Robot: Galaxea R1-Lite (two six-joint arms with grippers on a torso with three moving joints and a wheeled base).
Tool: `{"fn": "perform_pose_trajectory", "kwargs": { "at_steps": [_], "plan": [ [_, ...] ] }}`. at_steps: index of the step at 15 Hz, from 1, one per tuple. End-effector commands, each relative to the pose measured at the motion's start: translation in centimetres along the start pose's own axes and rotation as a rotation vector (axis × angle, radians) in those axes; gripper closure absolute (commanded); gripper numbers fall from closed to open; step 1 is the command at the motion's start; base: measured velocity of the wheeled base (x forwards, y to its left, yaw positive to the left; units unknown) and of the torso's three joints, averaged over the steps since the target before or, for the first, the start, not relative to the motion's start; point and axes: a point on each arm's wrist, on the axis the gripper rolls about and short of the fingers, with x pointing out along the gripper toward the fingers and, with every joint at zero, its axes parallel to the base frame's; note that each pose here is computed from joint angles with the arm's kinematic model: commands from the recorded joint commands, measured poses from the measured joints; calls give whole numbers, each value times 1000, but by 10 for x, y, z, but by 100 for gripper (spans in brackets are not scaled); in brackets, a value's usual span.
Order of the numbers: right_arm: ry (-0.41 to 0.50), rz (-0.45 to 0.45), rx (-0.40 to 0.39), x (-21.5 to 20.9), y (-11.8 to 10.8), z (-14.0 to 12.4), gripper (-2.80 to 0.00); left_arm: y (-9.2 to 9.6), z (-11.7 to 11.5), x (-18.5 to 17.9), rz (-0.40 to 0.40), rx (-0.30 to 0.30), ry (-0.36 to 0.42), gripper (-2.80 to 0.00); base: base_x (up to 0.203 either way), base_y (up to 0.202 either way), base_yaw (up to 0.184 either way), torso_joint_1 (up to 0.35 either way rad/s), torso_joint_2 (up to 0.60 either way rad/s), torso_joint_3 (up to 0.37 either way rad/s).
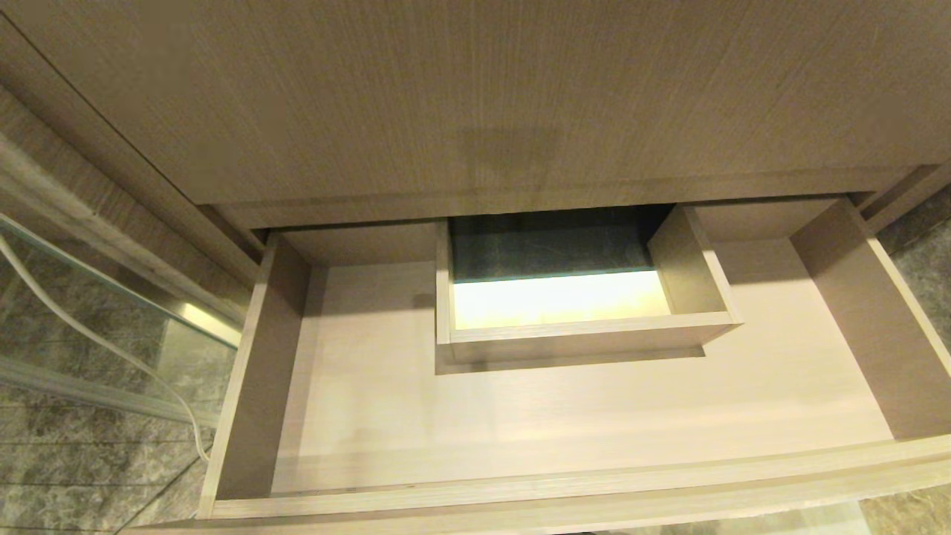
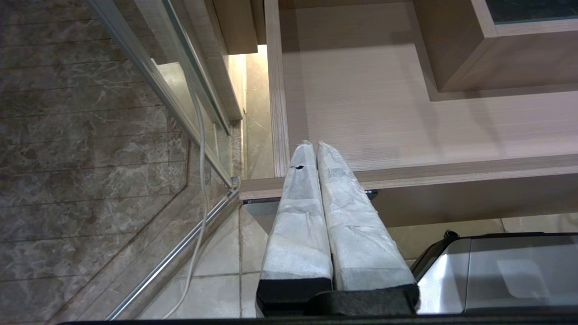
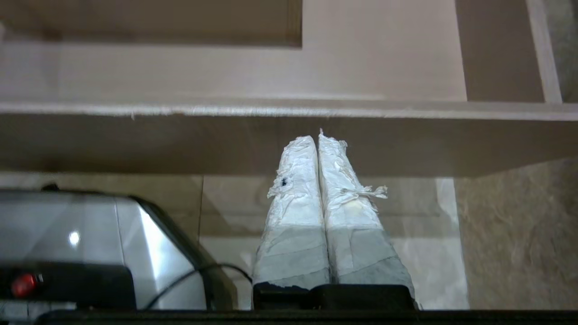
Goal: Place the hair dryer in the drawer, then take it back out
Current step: Pick up the hairdryer
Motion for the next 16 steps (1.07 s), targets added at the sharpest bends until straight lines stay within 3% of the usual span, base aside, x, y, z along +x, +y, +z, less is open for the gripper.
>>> {"fn": "perform_pose_trajectory", "kwargs": {
  "at_steps": [1, 16],
  "plan": [
    [-45, -3, 19, -2, 0, -5, 0, 0, 0, 0, 1, -1, 1, 0, 0, 0, 0, 0, 0, 0],
    [-65, -10, 42, -1, 0, -5, 0, 0, 0, 0, 0, -1, 0, 0, 0, 0, 0, 0, 0, 0]
  ]
}}
